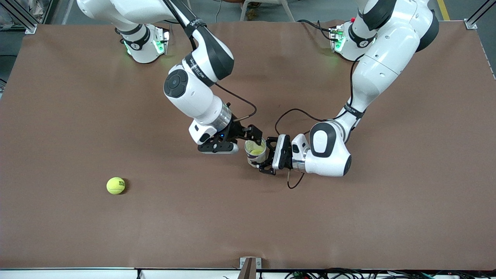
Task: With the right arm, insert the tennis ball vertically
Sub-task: 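Move the right gripper to the second tennis ball and grasp it, then lift the second ball with the right gripper, then carry the second ball with the right gripper over the can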
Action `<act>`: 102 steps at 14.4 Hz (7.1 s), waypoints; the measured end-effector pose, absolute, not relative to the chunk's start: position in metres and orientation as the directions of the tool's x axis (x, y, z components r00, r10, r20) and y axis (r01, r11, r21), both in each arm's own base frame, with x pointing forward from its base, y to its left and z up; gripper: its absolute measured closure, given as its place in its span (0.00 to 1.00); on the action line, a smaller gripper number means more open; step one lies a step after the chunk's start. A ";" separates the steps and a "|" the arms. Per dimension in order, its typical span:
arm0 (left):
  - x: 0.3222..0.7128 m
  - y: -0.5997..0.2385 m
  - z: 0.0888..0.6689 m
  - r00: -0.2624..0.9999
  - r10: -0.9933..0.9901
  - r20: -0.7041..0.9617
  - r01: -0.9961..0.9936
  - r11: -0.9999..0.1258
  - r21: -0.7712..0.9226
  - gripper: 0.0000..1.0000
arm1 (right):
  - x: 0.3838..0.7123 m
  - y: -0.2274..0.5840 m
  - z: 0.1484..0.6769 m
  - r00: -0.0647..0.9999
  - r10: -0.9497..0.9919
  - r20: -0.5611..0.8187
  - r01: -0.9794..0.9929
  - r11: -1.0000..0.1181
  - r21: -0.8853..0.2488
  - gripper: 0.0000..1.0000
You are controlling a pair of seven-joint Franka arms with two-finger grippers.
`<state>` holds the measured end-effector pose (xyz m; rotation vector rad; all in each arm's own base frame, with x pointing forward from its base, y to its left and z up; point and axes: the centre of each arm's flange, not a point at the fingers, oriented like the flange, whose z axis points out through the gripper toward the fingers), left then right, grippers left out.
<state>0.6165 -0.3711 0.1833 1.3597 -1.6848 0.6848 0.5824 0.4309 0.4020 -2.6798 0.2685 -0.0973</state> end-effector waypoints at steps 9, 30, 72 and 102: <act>0.616 -0.371 0.183 -0.055 -0.500 0.864 -0.961 0.261 0.091 0.17 | 0.689 0.136 0.378 0.925 -0.380 -0.002 -0.375 -0.912 -0.168 0.00; 0.612 -0.377 0.182 -0.058 -0.500 0.864 -0.958 0.271 0.093 0.16 | 0.702 -0.029 0.241 0.997 -0.033 -0.070 -0.030 -0.999 0.035 0.00; 0.613 -0.374 0.181 -0.054 -0.501 0.864 -0.958 0.269 0.096 0.15 | 0.707 -0.024 0.214 0.999 -0.023 -0.045 -0.021 -0.998 0.052 0.41; 0.614 -0.373 0.181 -0.054 -0.502 0.863 -0.959 0.268 0.095 0.15 | 0.586 0.425 0.421 0.696 -0.619 -0.363 -0.718 -0.603 -0.349 0.41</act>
